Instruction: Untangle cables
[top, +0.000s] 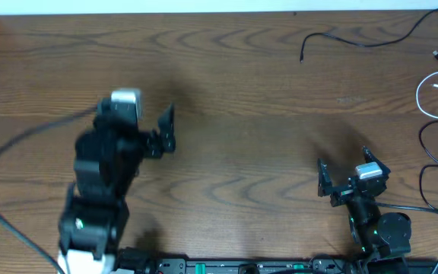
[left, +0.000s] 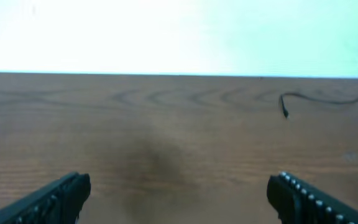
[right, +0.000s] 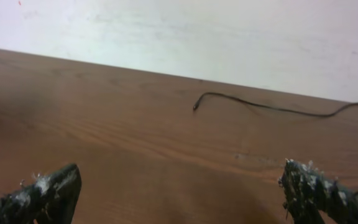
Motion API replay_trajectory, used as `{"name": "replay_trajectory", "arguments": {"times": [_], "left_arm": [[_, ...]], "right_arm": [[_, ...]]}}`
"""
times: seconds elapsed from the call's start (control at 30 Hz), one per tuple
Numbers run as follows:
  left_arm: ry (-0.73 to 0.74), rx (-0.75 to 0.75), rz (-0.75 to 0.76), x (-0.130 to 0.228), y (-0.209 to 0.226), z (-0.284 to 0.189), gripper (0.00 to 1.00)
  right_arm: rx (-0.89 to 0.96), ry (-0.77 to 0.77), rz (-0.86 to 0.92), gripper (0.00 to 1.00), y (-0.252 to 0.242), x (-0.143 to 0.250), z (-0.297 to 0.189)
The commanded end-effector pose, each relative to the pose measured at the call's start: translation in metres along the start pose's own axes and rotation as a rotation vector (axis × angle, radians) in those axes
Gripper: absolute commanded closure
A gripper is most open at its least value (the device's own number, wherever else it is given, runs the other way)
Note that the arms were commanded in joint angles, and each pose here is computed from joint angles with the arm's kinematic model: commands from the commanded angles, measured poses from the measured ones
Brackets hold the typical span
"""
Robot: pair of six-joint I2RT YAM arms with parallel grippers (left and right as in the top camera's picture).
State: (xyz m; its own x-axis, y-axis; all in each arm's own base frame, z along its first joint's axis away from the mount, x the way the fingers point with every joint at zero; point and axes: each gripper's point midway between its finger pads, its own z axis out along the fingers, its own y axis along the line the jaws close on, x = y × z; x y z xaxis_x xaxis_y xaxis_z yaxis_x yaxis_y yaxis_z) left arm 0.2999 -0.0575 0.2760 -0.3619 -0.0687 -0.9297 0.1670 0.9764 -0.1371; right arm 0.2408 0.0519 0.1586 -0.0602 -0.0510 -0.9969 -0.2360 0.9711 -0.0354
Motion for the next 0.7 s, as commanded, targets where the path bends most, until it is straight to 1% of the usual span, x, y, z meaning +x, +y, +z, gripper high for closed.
{"name": "replay_trajectory", "arguments": {"times": [0.0, 0.07, 0.17, 0.33, 0.67], "left_arm": [[-0.061, -0.016, 0.065, 0.034, 0.009, -0.007, 0.04], [-0.11, -0.015, 0.097, 0.048, 0.011, -0.01, 0.04], [-0.167, -0.033, 0.1, 0.068, 0.018, -0.014, 0.04], [-0.205, -0.061, 0.098, 0.097, 0.029, -0.017, 0.04], [-0.241, -0.101, 0.103, 0.128, 0.04, -0.015, 0.04]], "right_arm": [[0.013, 0.0, -0.012, 0.01, -0.003, 0.001, 0.0], [0.013, 0.0, -0.012, 0.01, -0.003, 0.001, 0.0], [0.013, 0.0, -0.012, 0.01, -0.003, 0.001, 0.0], [0.013, 0.0, -0.012, 0.01, -0.003, 0.001, 0.0], [0.013, 0.0, -0.012, 0.01, -0.003, 0.001, 0.0]]}}
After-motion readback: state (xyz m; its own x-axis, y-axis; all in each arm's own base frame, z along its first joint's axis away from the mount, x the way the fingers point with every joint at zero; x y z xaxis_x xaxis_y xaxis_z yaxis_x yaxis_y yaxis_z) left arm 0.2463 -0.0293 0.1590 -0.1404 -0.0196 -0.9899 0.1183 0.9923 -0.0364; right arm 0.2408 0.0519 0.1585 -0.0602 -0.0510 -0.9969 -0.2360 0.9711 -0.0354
